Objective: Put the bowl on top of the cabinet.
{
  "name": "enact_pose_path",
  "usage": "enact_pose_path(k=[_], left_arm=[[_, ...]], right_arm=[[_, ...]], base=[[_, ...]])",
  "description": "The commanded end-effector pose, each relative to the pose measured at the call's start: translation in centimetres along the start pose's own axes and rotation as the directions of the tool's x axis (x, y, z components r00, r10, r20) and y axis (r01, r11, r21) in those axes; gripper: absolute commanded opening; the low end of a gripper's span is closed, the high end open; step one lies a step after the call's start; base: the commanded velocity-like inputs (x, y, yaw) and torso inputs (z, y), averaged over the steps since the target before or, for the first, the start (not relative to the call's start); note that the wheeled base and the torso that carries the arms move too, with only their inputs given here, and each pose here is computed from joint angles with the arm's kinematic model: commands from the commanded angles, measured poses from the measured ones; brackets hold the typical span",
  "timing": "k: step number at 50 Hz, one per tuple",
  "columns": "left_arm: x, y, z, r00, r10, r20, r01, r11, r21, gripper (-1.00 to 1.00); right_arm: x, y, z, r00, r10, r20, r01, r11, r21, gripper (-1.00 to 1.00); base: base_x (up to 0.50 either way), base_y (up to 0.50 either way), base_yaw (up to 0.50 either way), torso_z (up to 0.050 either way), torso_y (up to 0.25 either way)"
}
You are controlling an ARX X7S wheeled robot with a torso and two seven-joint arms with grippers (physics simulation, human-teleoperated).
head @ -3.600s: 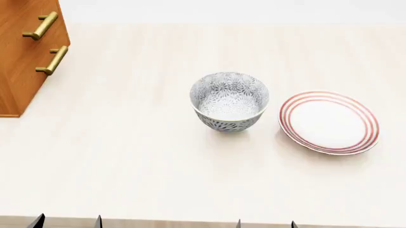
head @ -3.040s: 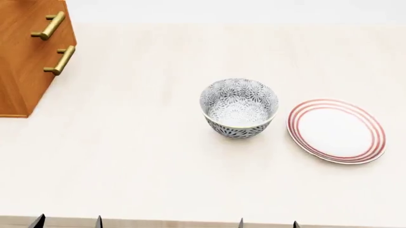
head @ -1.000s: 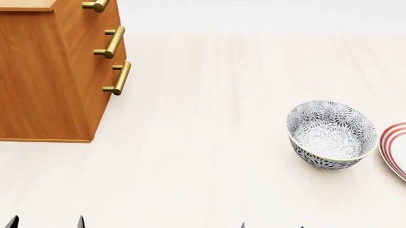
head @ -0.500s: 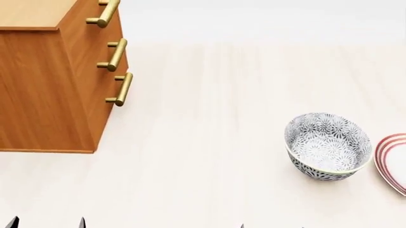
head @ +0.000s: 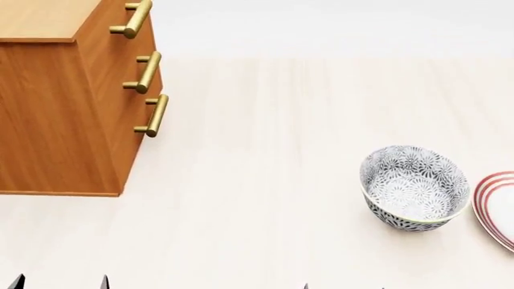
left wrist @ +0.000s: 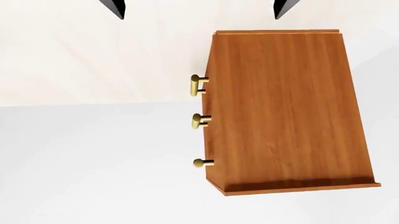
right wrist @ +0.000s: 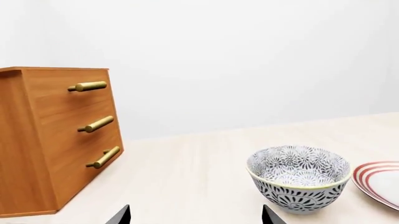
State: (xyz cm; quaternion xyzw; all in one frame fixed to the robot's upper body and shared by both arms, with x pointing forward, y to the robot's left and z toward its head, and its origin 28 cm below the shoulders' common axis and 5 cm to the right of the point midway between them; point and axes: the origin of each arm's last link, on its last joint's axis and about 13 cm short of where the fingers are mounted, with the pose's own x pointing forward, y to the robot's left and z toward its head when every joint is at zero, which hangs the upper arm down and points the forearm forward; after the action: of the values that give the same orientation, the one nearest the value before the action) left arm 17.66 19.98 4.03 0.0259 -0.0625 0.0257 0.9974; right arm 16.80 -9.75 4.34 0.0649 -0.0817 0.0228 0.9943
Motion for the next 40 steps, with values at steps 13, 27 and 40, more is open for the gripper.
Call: enact_pose_path(k=[13,27,40], left_arm=[[0.23,-0.02,-0.36,1.0,0.0,-0.01,0.0,1.0,0.013,1.0],[0.2,-0.04,-0.37,1.0,-0.002,-0.009,0.002,1.0,0.018,1.0],[0.29,-0.06,-0.5,1.0,-0.005,-0.014,0.005,1.0,0.017,1.0]], right_arm=[[-0.06,0.07,-0.1,1.0,-0.007,0.024,0.007,1.0,-0.01,1.0],[-0.08,0.09,-0.12,1.0,-0.008,0.027,0.009,1.0,-0.012,1.0],[-0.05,0.13,-0.3,1.0,-0.006,0.025,0.006,1.0,-0.017,1.0]], base=[[0.4,0.0,0.0,0.0,0.0],[0.47,0.0,0.0,0.0,0.0],[0.47,0.0,0.0,0.0,0.0]])
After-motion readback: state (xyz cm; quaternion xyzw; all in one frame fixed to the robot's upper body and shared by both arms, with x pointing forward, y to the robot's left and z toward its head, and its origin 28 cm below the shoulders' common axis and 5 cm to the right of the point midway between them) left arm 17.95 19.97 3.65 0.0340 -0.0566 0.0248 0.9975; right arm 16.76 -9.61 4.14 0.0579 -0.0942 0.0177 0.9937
